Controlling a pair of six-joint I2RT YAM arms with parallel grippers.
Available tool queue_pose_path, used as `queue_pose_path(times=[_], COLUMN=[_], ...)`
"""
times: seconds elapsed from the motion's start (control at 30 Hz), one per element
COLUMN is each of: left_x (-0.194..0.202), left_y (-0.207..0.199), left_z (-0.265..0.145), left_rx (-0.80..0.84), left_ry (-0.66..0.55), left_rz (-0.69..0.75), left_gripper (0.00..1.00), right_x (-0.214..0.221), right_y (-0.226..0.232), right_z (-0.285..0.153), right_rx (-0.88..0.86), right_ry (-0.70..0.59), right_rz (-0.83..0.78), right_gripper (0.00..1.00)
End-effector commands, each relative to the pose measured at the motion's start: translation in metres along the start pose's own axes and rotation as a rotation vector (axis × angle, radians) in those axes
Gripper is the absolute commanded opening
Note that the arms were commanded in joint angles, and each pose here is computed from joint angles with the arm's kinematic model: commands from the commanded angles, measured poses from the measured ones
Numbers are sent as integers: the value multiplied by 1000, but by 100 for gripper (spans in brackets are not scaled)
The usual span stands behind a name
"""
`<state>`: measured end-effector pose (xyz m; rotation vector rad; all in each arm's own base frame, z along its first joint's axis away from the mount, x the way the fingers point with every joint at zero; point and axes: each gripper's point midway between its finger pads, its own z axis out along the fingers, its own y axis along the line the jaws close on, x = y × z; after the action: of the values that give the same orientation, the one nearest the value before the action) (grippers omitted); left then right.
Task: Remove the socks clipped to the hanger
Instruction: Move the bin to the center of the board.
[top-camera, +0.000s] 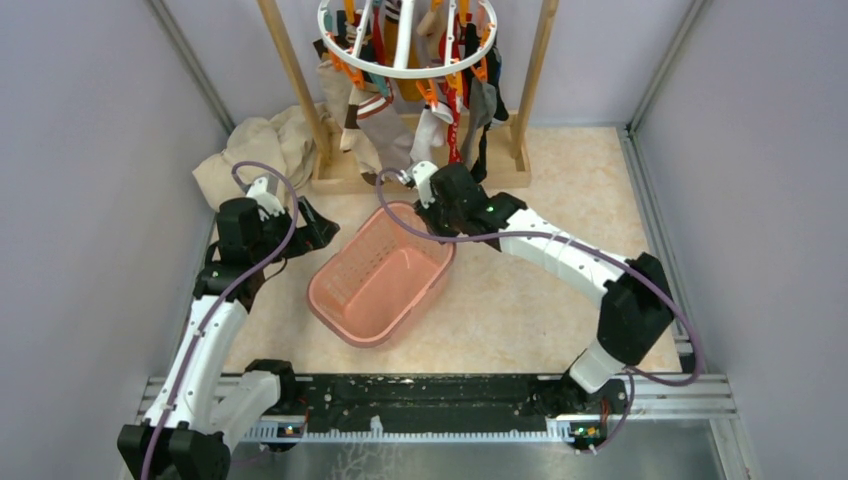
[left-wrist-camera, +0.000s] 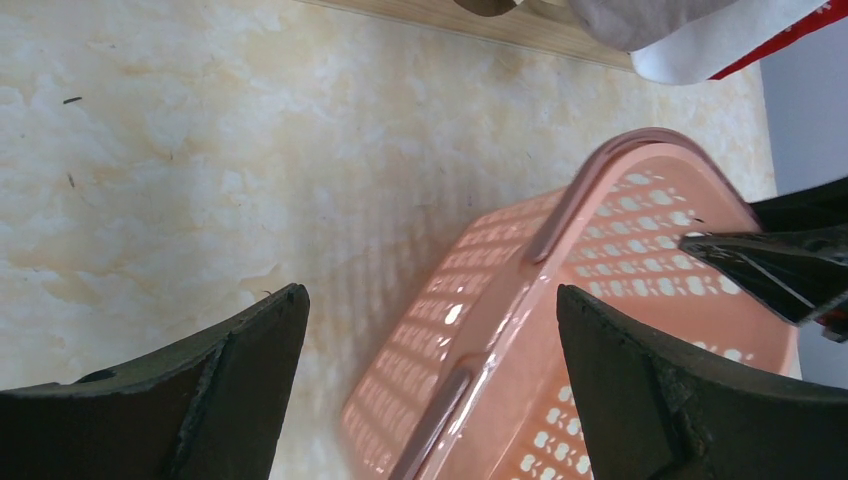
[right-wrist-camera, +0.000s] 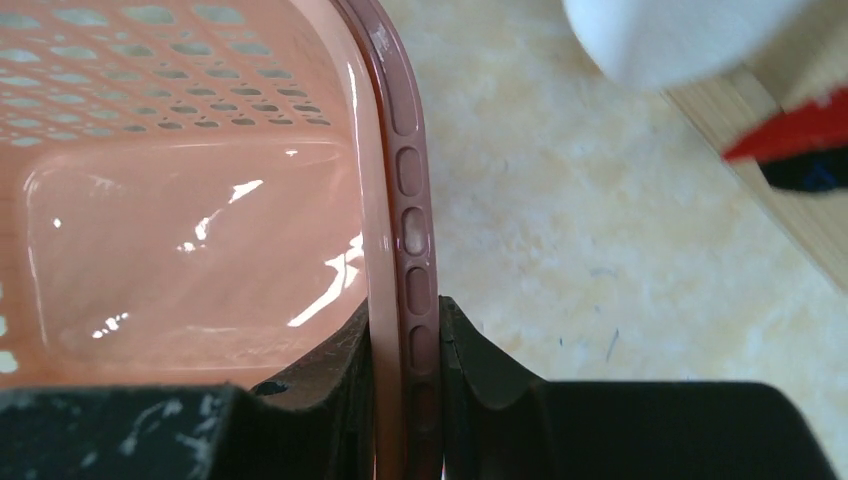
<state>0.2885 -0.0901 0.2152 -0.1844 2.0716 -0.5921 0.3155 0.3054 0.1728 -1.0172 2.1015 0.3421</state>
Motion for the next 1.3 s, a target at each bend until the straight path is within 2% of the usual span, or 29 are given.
queue_pose_path(times=[0.0, 0.17, 0.37, 0.57, 0.8, 1.17, 1.2, 1.23, 1.27], left_x=[-6, -9, -10, -6, -5, -5, -4, -5, -4], left_y=[-1, -2, -2, -1, -3, -5, -5, -4, -4], left_z=[1, 2, 3, 2, 2, -2, -1, -1, 0], left_rx=[-5, -8, -7, -5, 7, 11, 11, 11, 8], left_ry=[-14, -19, -24, -23, -21, -16, -13, -14, -14], left_rz=[16, 15, 10, 9, 3, 16, 18, 23, 24], left_gripper=[99, 99, 99, 99, 99, 99, 99, 99, 99], right_x=[-3, 17, 59, 78, 68, 69, 71, 72, 73], right_y=[-18, -31, -47, -75, -82, -65, -63, -62, -60], right_z=[-48, -79, -87, -102, -97, -91, -90, -90, -90], right_rx=[147, 258, 357, 479, 500, 401, 396, 389, 380], right_ry=[-35, -5, -27, -117, -198, -141, -133, -131, -129], right_rz=[148, 299, 512, 661, 744, 727, 726, 726, 726], right_gripper=[0, 0, 0, 0, 0, 0, 12, 30, 42])
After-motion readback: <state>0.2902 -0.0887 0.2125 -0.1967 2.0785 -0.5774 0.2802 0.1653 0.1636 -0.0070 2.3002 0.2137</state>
